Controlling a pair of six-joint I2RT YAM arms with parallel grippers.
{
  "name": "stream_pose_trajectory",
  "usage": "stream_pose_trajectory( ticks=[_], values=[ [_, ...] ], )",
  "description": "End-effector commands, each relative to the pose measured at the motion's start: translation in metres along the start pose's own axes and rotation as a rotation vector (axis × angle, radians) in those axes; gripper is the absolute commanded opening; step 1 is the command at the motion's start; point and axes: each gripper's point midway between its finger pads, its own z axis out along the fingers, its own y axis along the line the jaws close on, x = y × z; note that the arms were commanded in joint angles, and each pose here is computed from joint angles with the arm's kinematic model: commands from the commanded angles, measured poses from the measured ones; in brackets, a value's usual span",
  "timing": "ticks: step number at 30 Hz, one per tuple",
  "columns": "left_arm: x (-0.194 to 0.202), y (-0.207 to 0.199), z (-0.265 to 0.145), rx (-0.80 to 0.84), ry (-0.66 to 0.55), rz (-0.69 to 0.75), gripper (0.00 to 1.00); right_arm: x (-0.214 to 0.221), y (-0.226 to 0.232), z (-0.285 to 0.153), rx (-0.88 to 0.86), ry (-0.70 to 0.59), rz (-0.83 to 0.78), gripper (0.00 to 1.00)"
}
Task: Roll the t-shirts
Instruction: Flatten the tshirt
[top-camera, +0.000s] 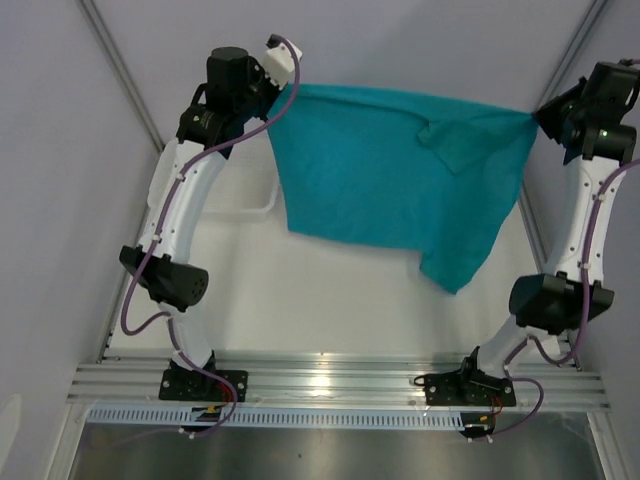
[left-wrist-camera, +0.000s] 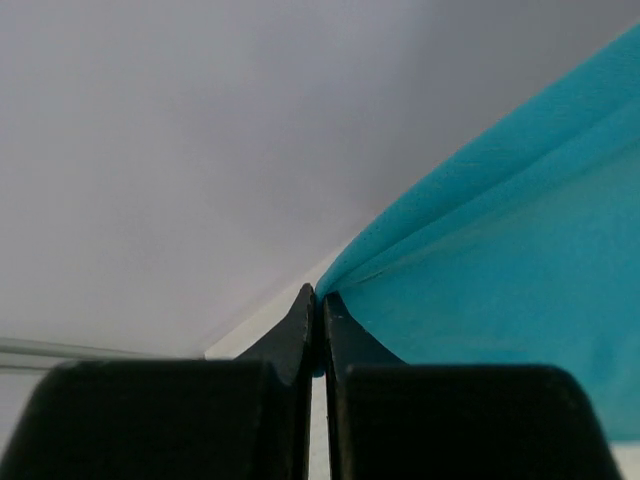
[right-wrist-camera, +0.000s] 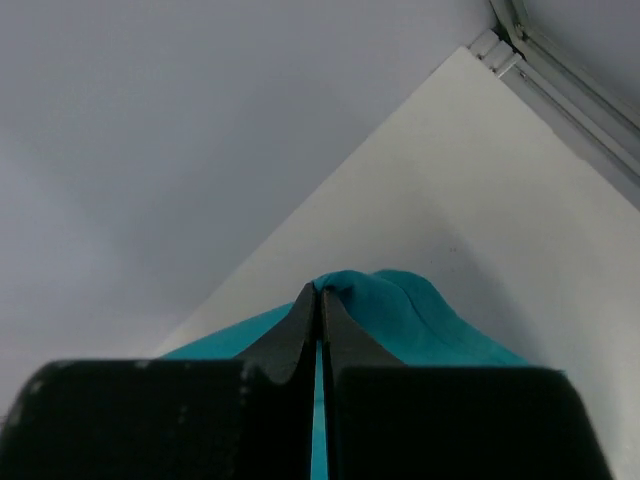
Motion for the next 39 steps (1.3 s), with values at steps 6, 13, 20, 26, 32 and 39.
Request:
stream_pose_trajectory(
  ticks=[6, 13, 20, 26, 32, 39],
  values=[
    [-0.058, 0.068, -0.038, -0.245, -0.192, -0.078, 0.01, -0.087, 0.082, -0.053, -0.306, -0.185, -0.023, 0.0],
    [0.016, 0.009, -0.002, -0.063, -0.032, -0.012, 0.01, -0.003, 0.015, -0.017, -0.165, 0.052, -0.043, 0.0],
    [0.121, -0.069, 0.006, 0.101, 0.127, 0.033, 0.01, 0.147, -0.094, -0.003, 0.03, 0.38, 0.027, 0.0],
    [0.227, -0.15, 0.002, 0.286, 0.347, 0.072, 0.01, 0.253, -0.181, 0.0, 0.196, 0.552, 0.086, 0.0],
    [0.273, -0.17, -0.003, 0.32, 0.446, 0.102, 0.01, 0.275, -0.209, 0.008, 0.279, 0.599, 0.062, 0.0],
    [0.282, -0.172, 0.002, 0.315, 0.478, 0.074, 0.01, 0.26, -0.215, 0.05, 0.336, 0.589, 0.037, 0.0]
  ],
)
